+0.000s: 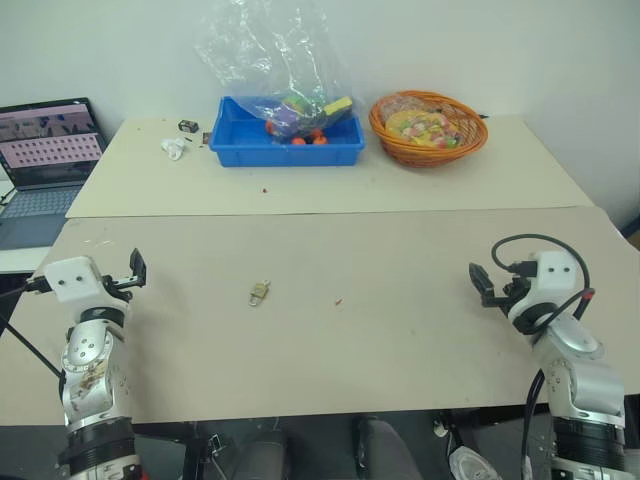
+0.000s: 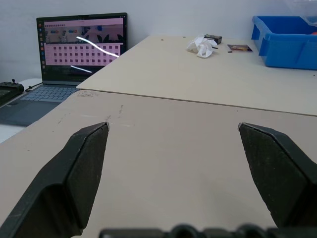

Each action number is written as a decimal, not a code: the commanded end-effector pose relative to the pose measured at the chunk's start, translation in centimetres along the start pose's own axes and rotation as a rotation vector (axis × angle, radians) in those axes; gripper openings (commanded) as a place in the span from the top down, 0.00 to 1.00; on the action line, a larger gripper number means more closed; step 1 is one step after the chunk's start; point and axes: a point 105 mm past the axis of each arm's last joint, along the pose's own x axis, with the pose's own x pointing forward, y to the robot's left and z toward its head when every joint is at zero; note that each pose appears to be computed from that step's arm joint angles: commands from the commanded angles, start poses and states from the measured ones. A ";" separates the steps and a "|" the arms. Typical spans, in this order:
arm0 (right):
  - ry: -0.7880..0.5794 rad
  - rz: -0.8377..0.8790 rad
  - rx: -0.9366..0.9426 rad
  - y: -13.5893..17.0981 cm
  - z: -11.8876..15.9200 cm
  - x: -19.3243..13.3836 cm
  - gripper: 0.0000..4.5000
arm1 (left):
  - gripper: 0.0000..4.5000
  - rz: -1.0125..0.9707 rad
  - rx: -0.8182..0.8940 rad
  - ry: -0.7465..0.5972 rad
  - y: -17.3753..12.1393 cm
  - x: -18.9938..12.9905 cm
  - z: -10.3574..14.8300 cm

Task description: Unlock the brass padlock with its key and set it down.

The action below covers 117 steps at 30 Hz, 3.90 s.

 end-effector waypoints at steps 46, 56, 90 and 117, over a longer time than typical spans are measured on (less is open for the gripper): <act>-0.040 1.369 -0.290 19.6 8.2 -5.9 0.00 | 0.01 -0.785 0.121 0.212 -15.1 -7.9 -5.8; -0.076 1.349 -0.231 19.4 9.6 -6.4 0.00 | 0.01 -0.842 0.092 0.246 -16.9 -6.0 -6.6; -0.163 1.303 -0.156 19.2 11.9 -7.1 0.00 | 0.01 -0.726 0.142 0.454 -16.6 -6.4 -3.6; -0.167 1.248 -0.144 18.9 12.0 -6.5 0.00 | 0.82 -0.789 0.534 -0.005 -18.5 -5.8 2.9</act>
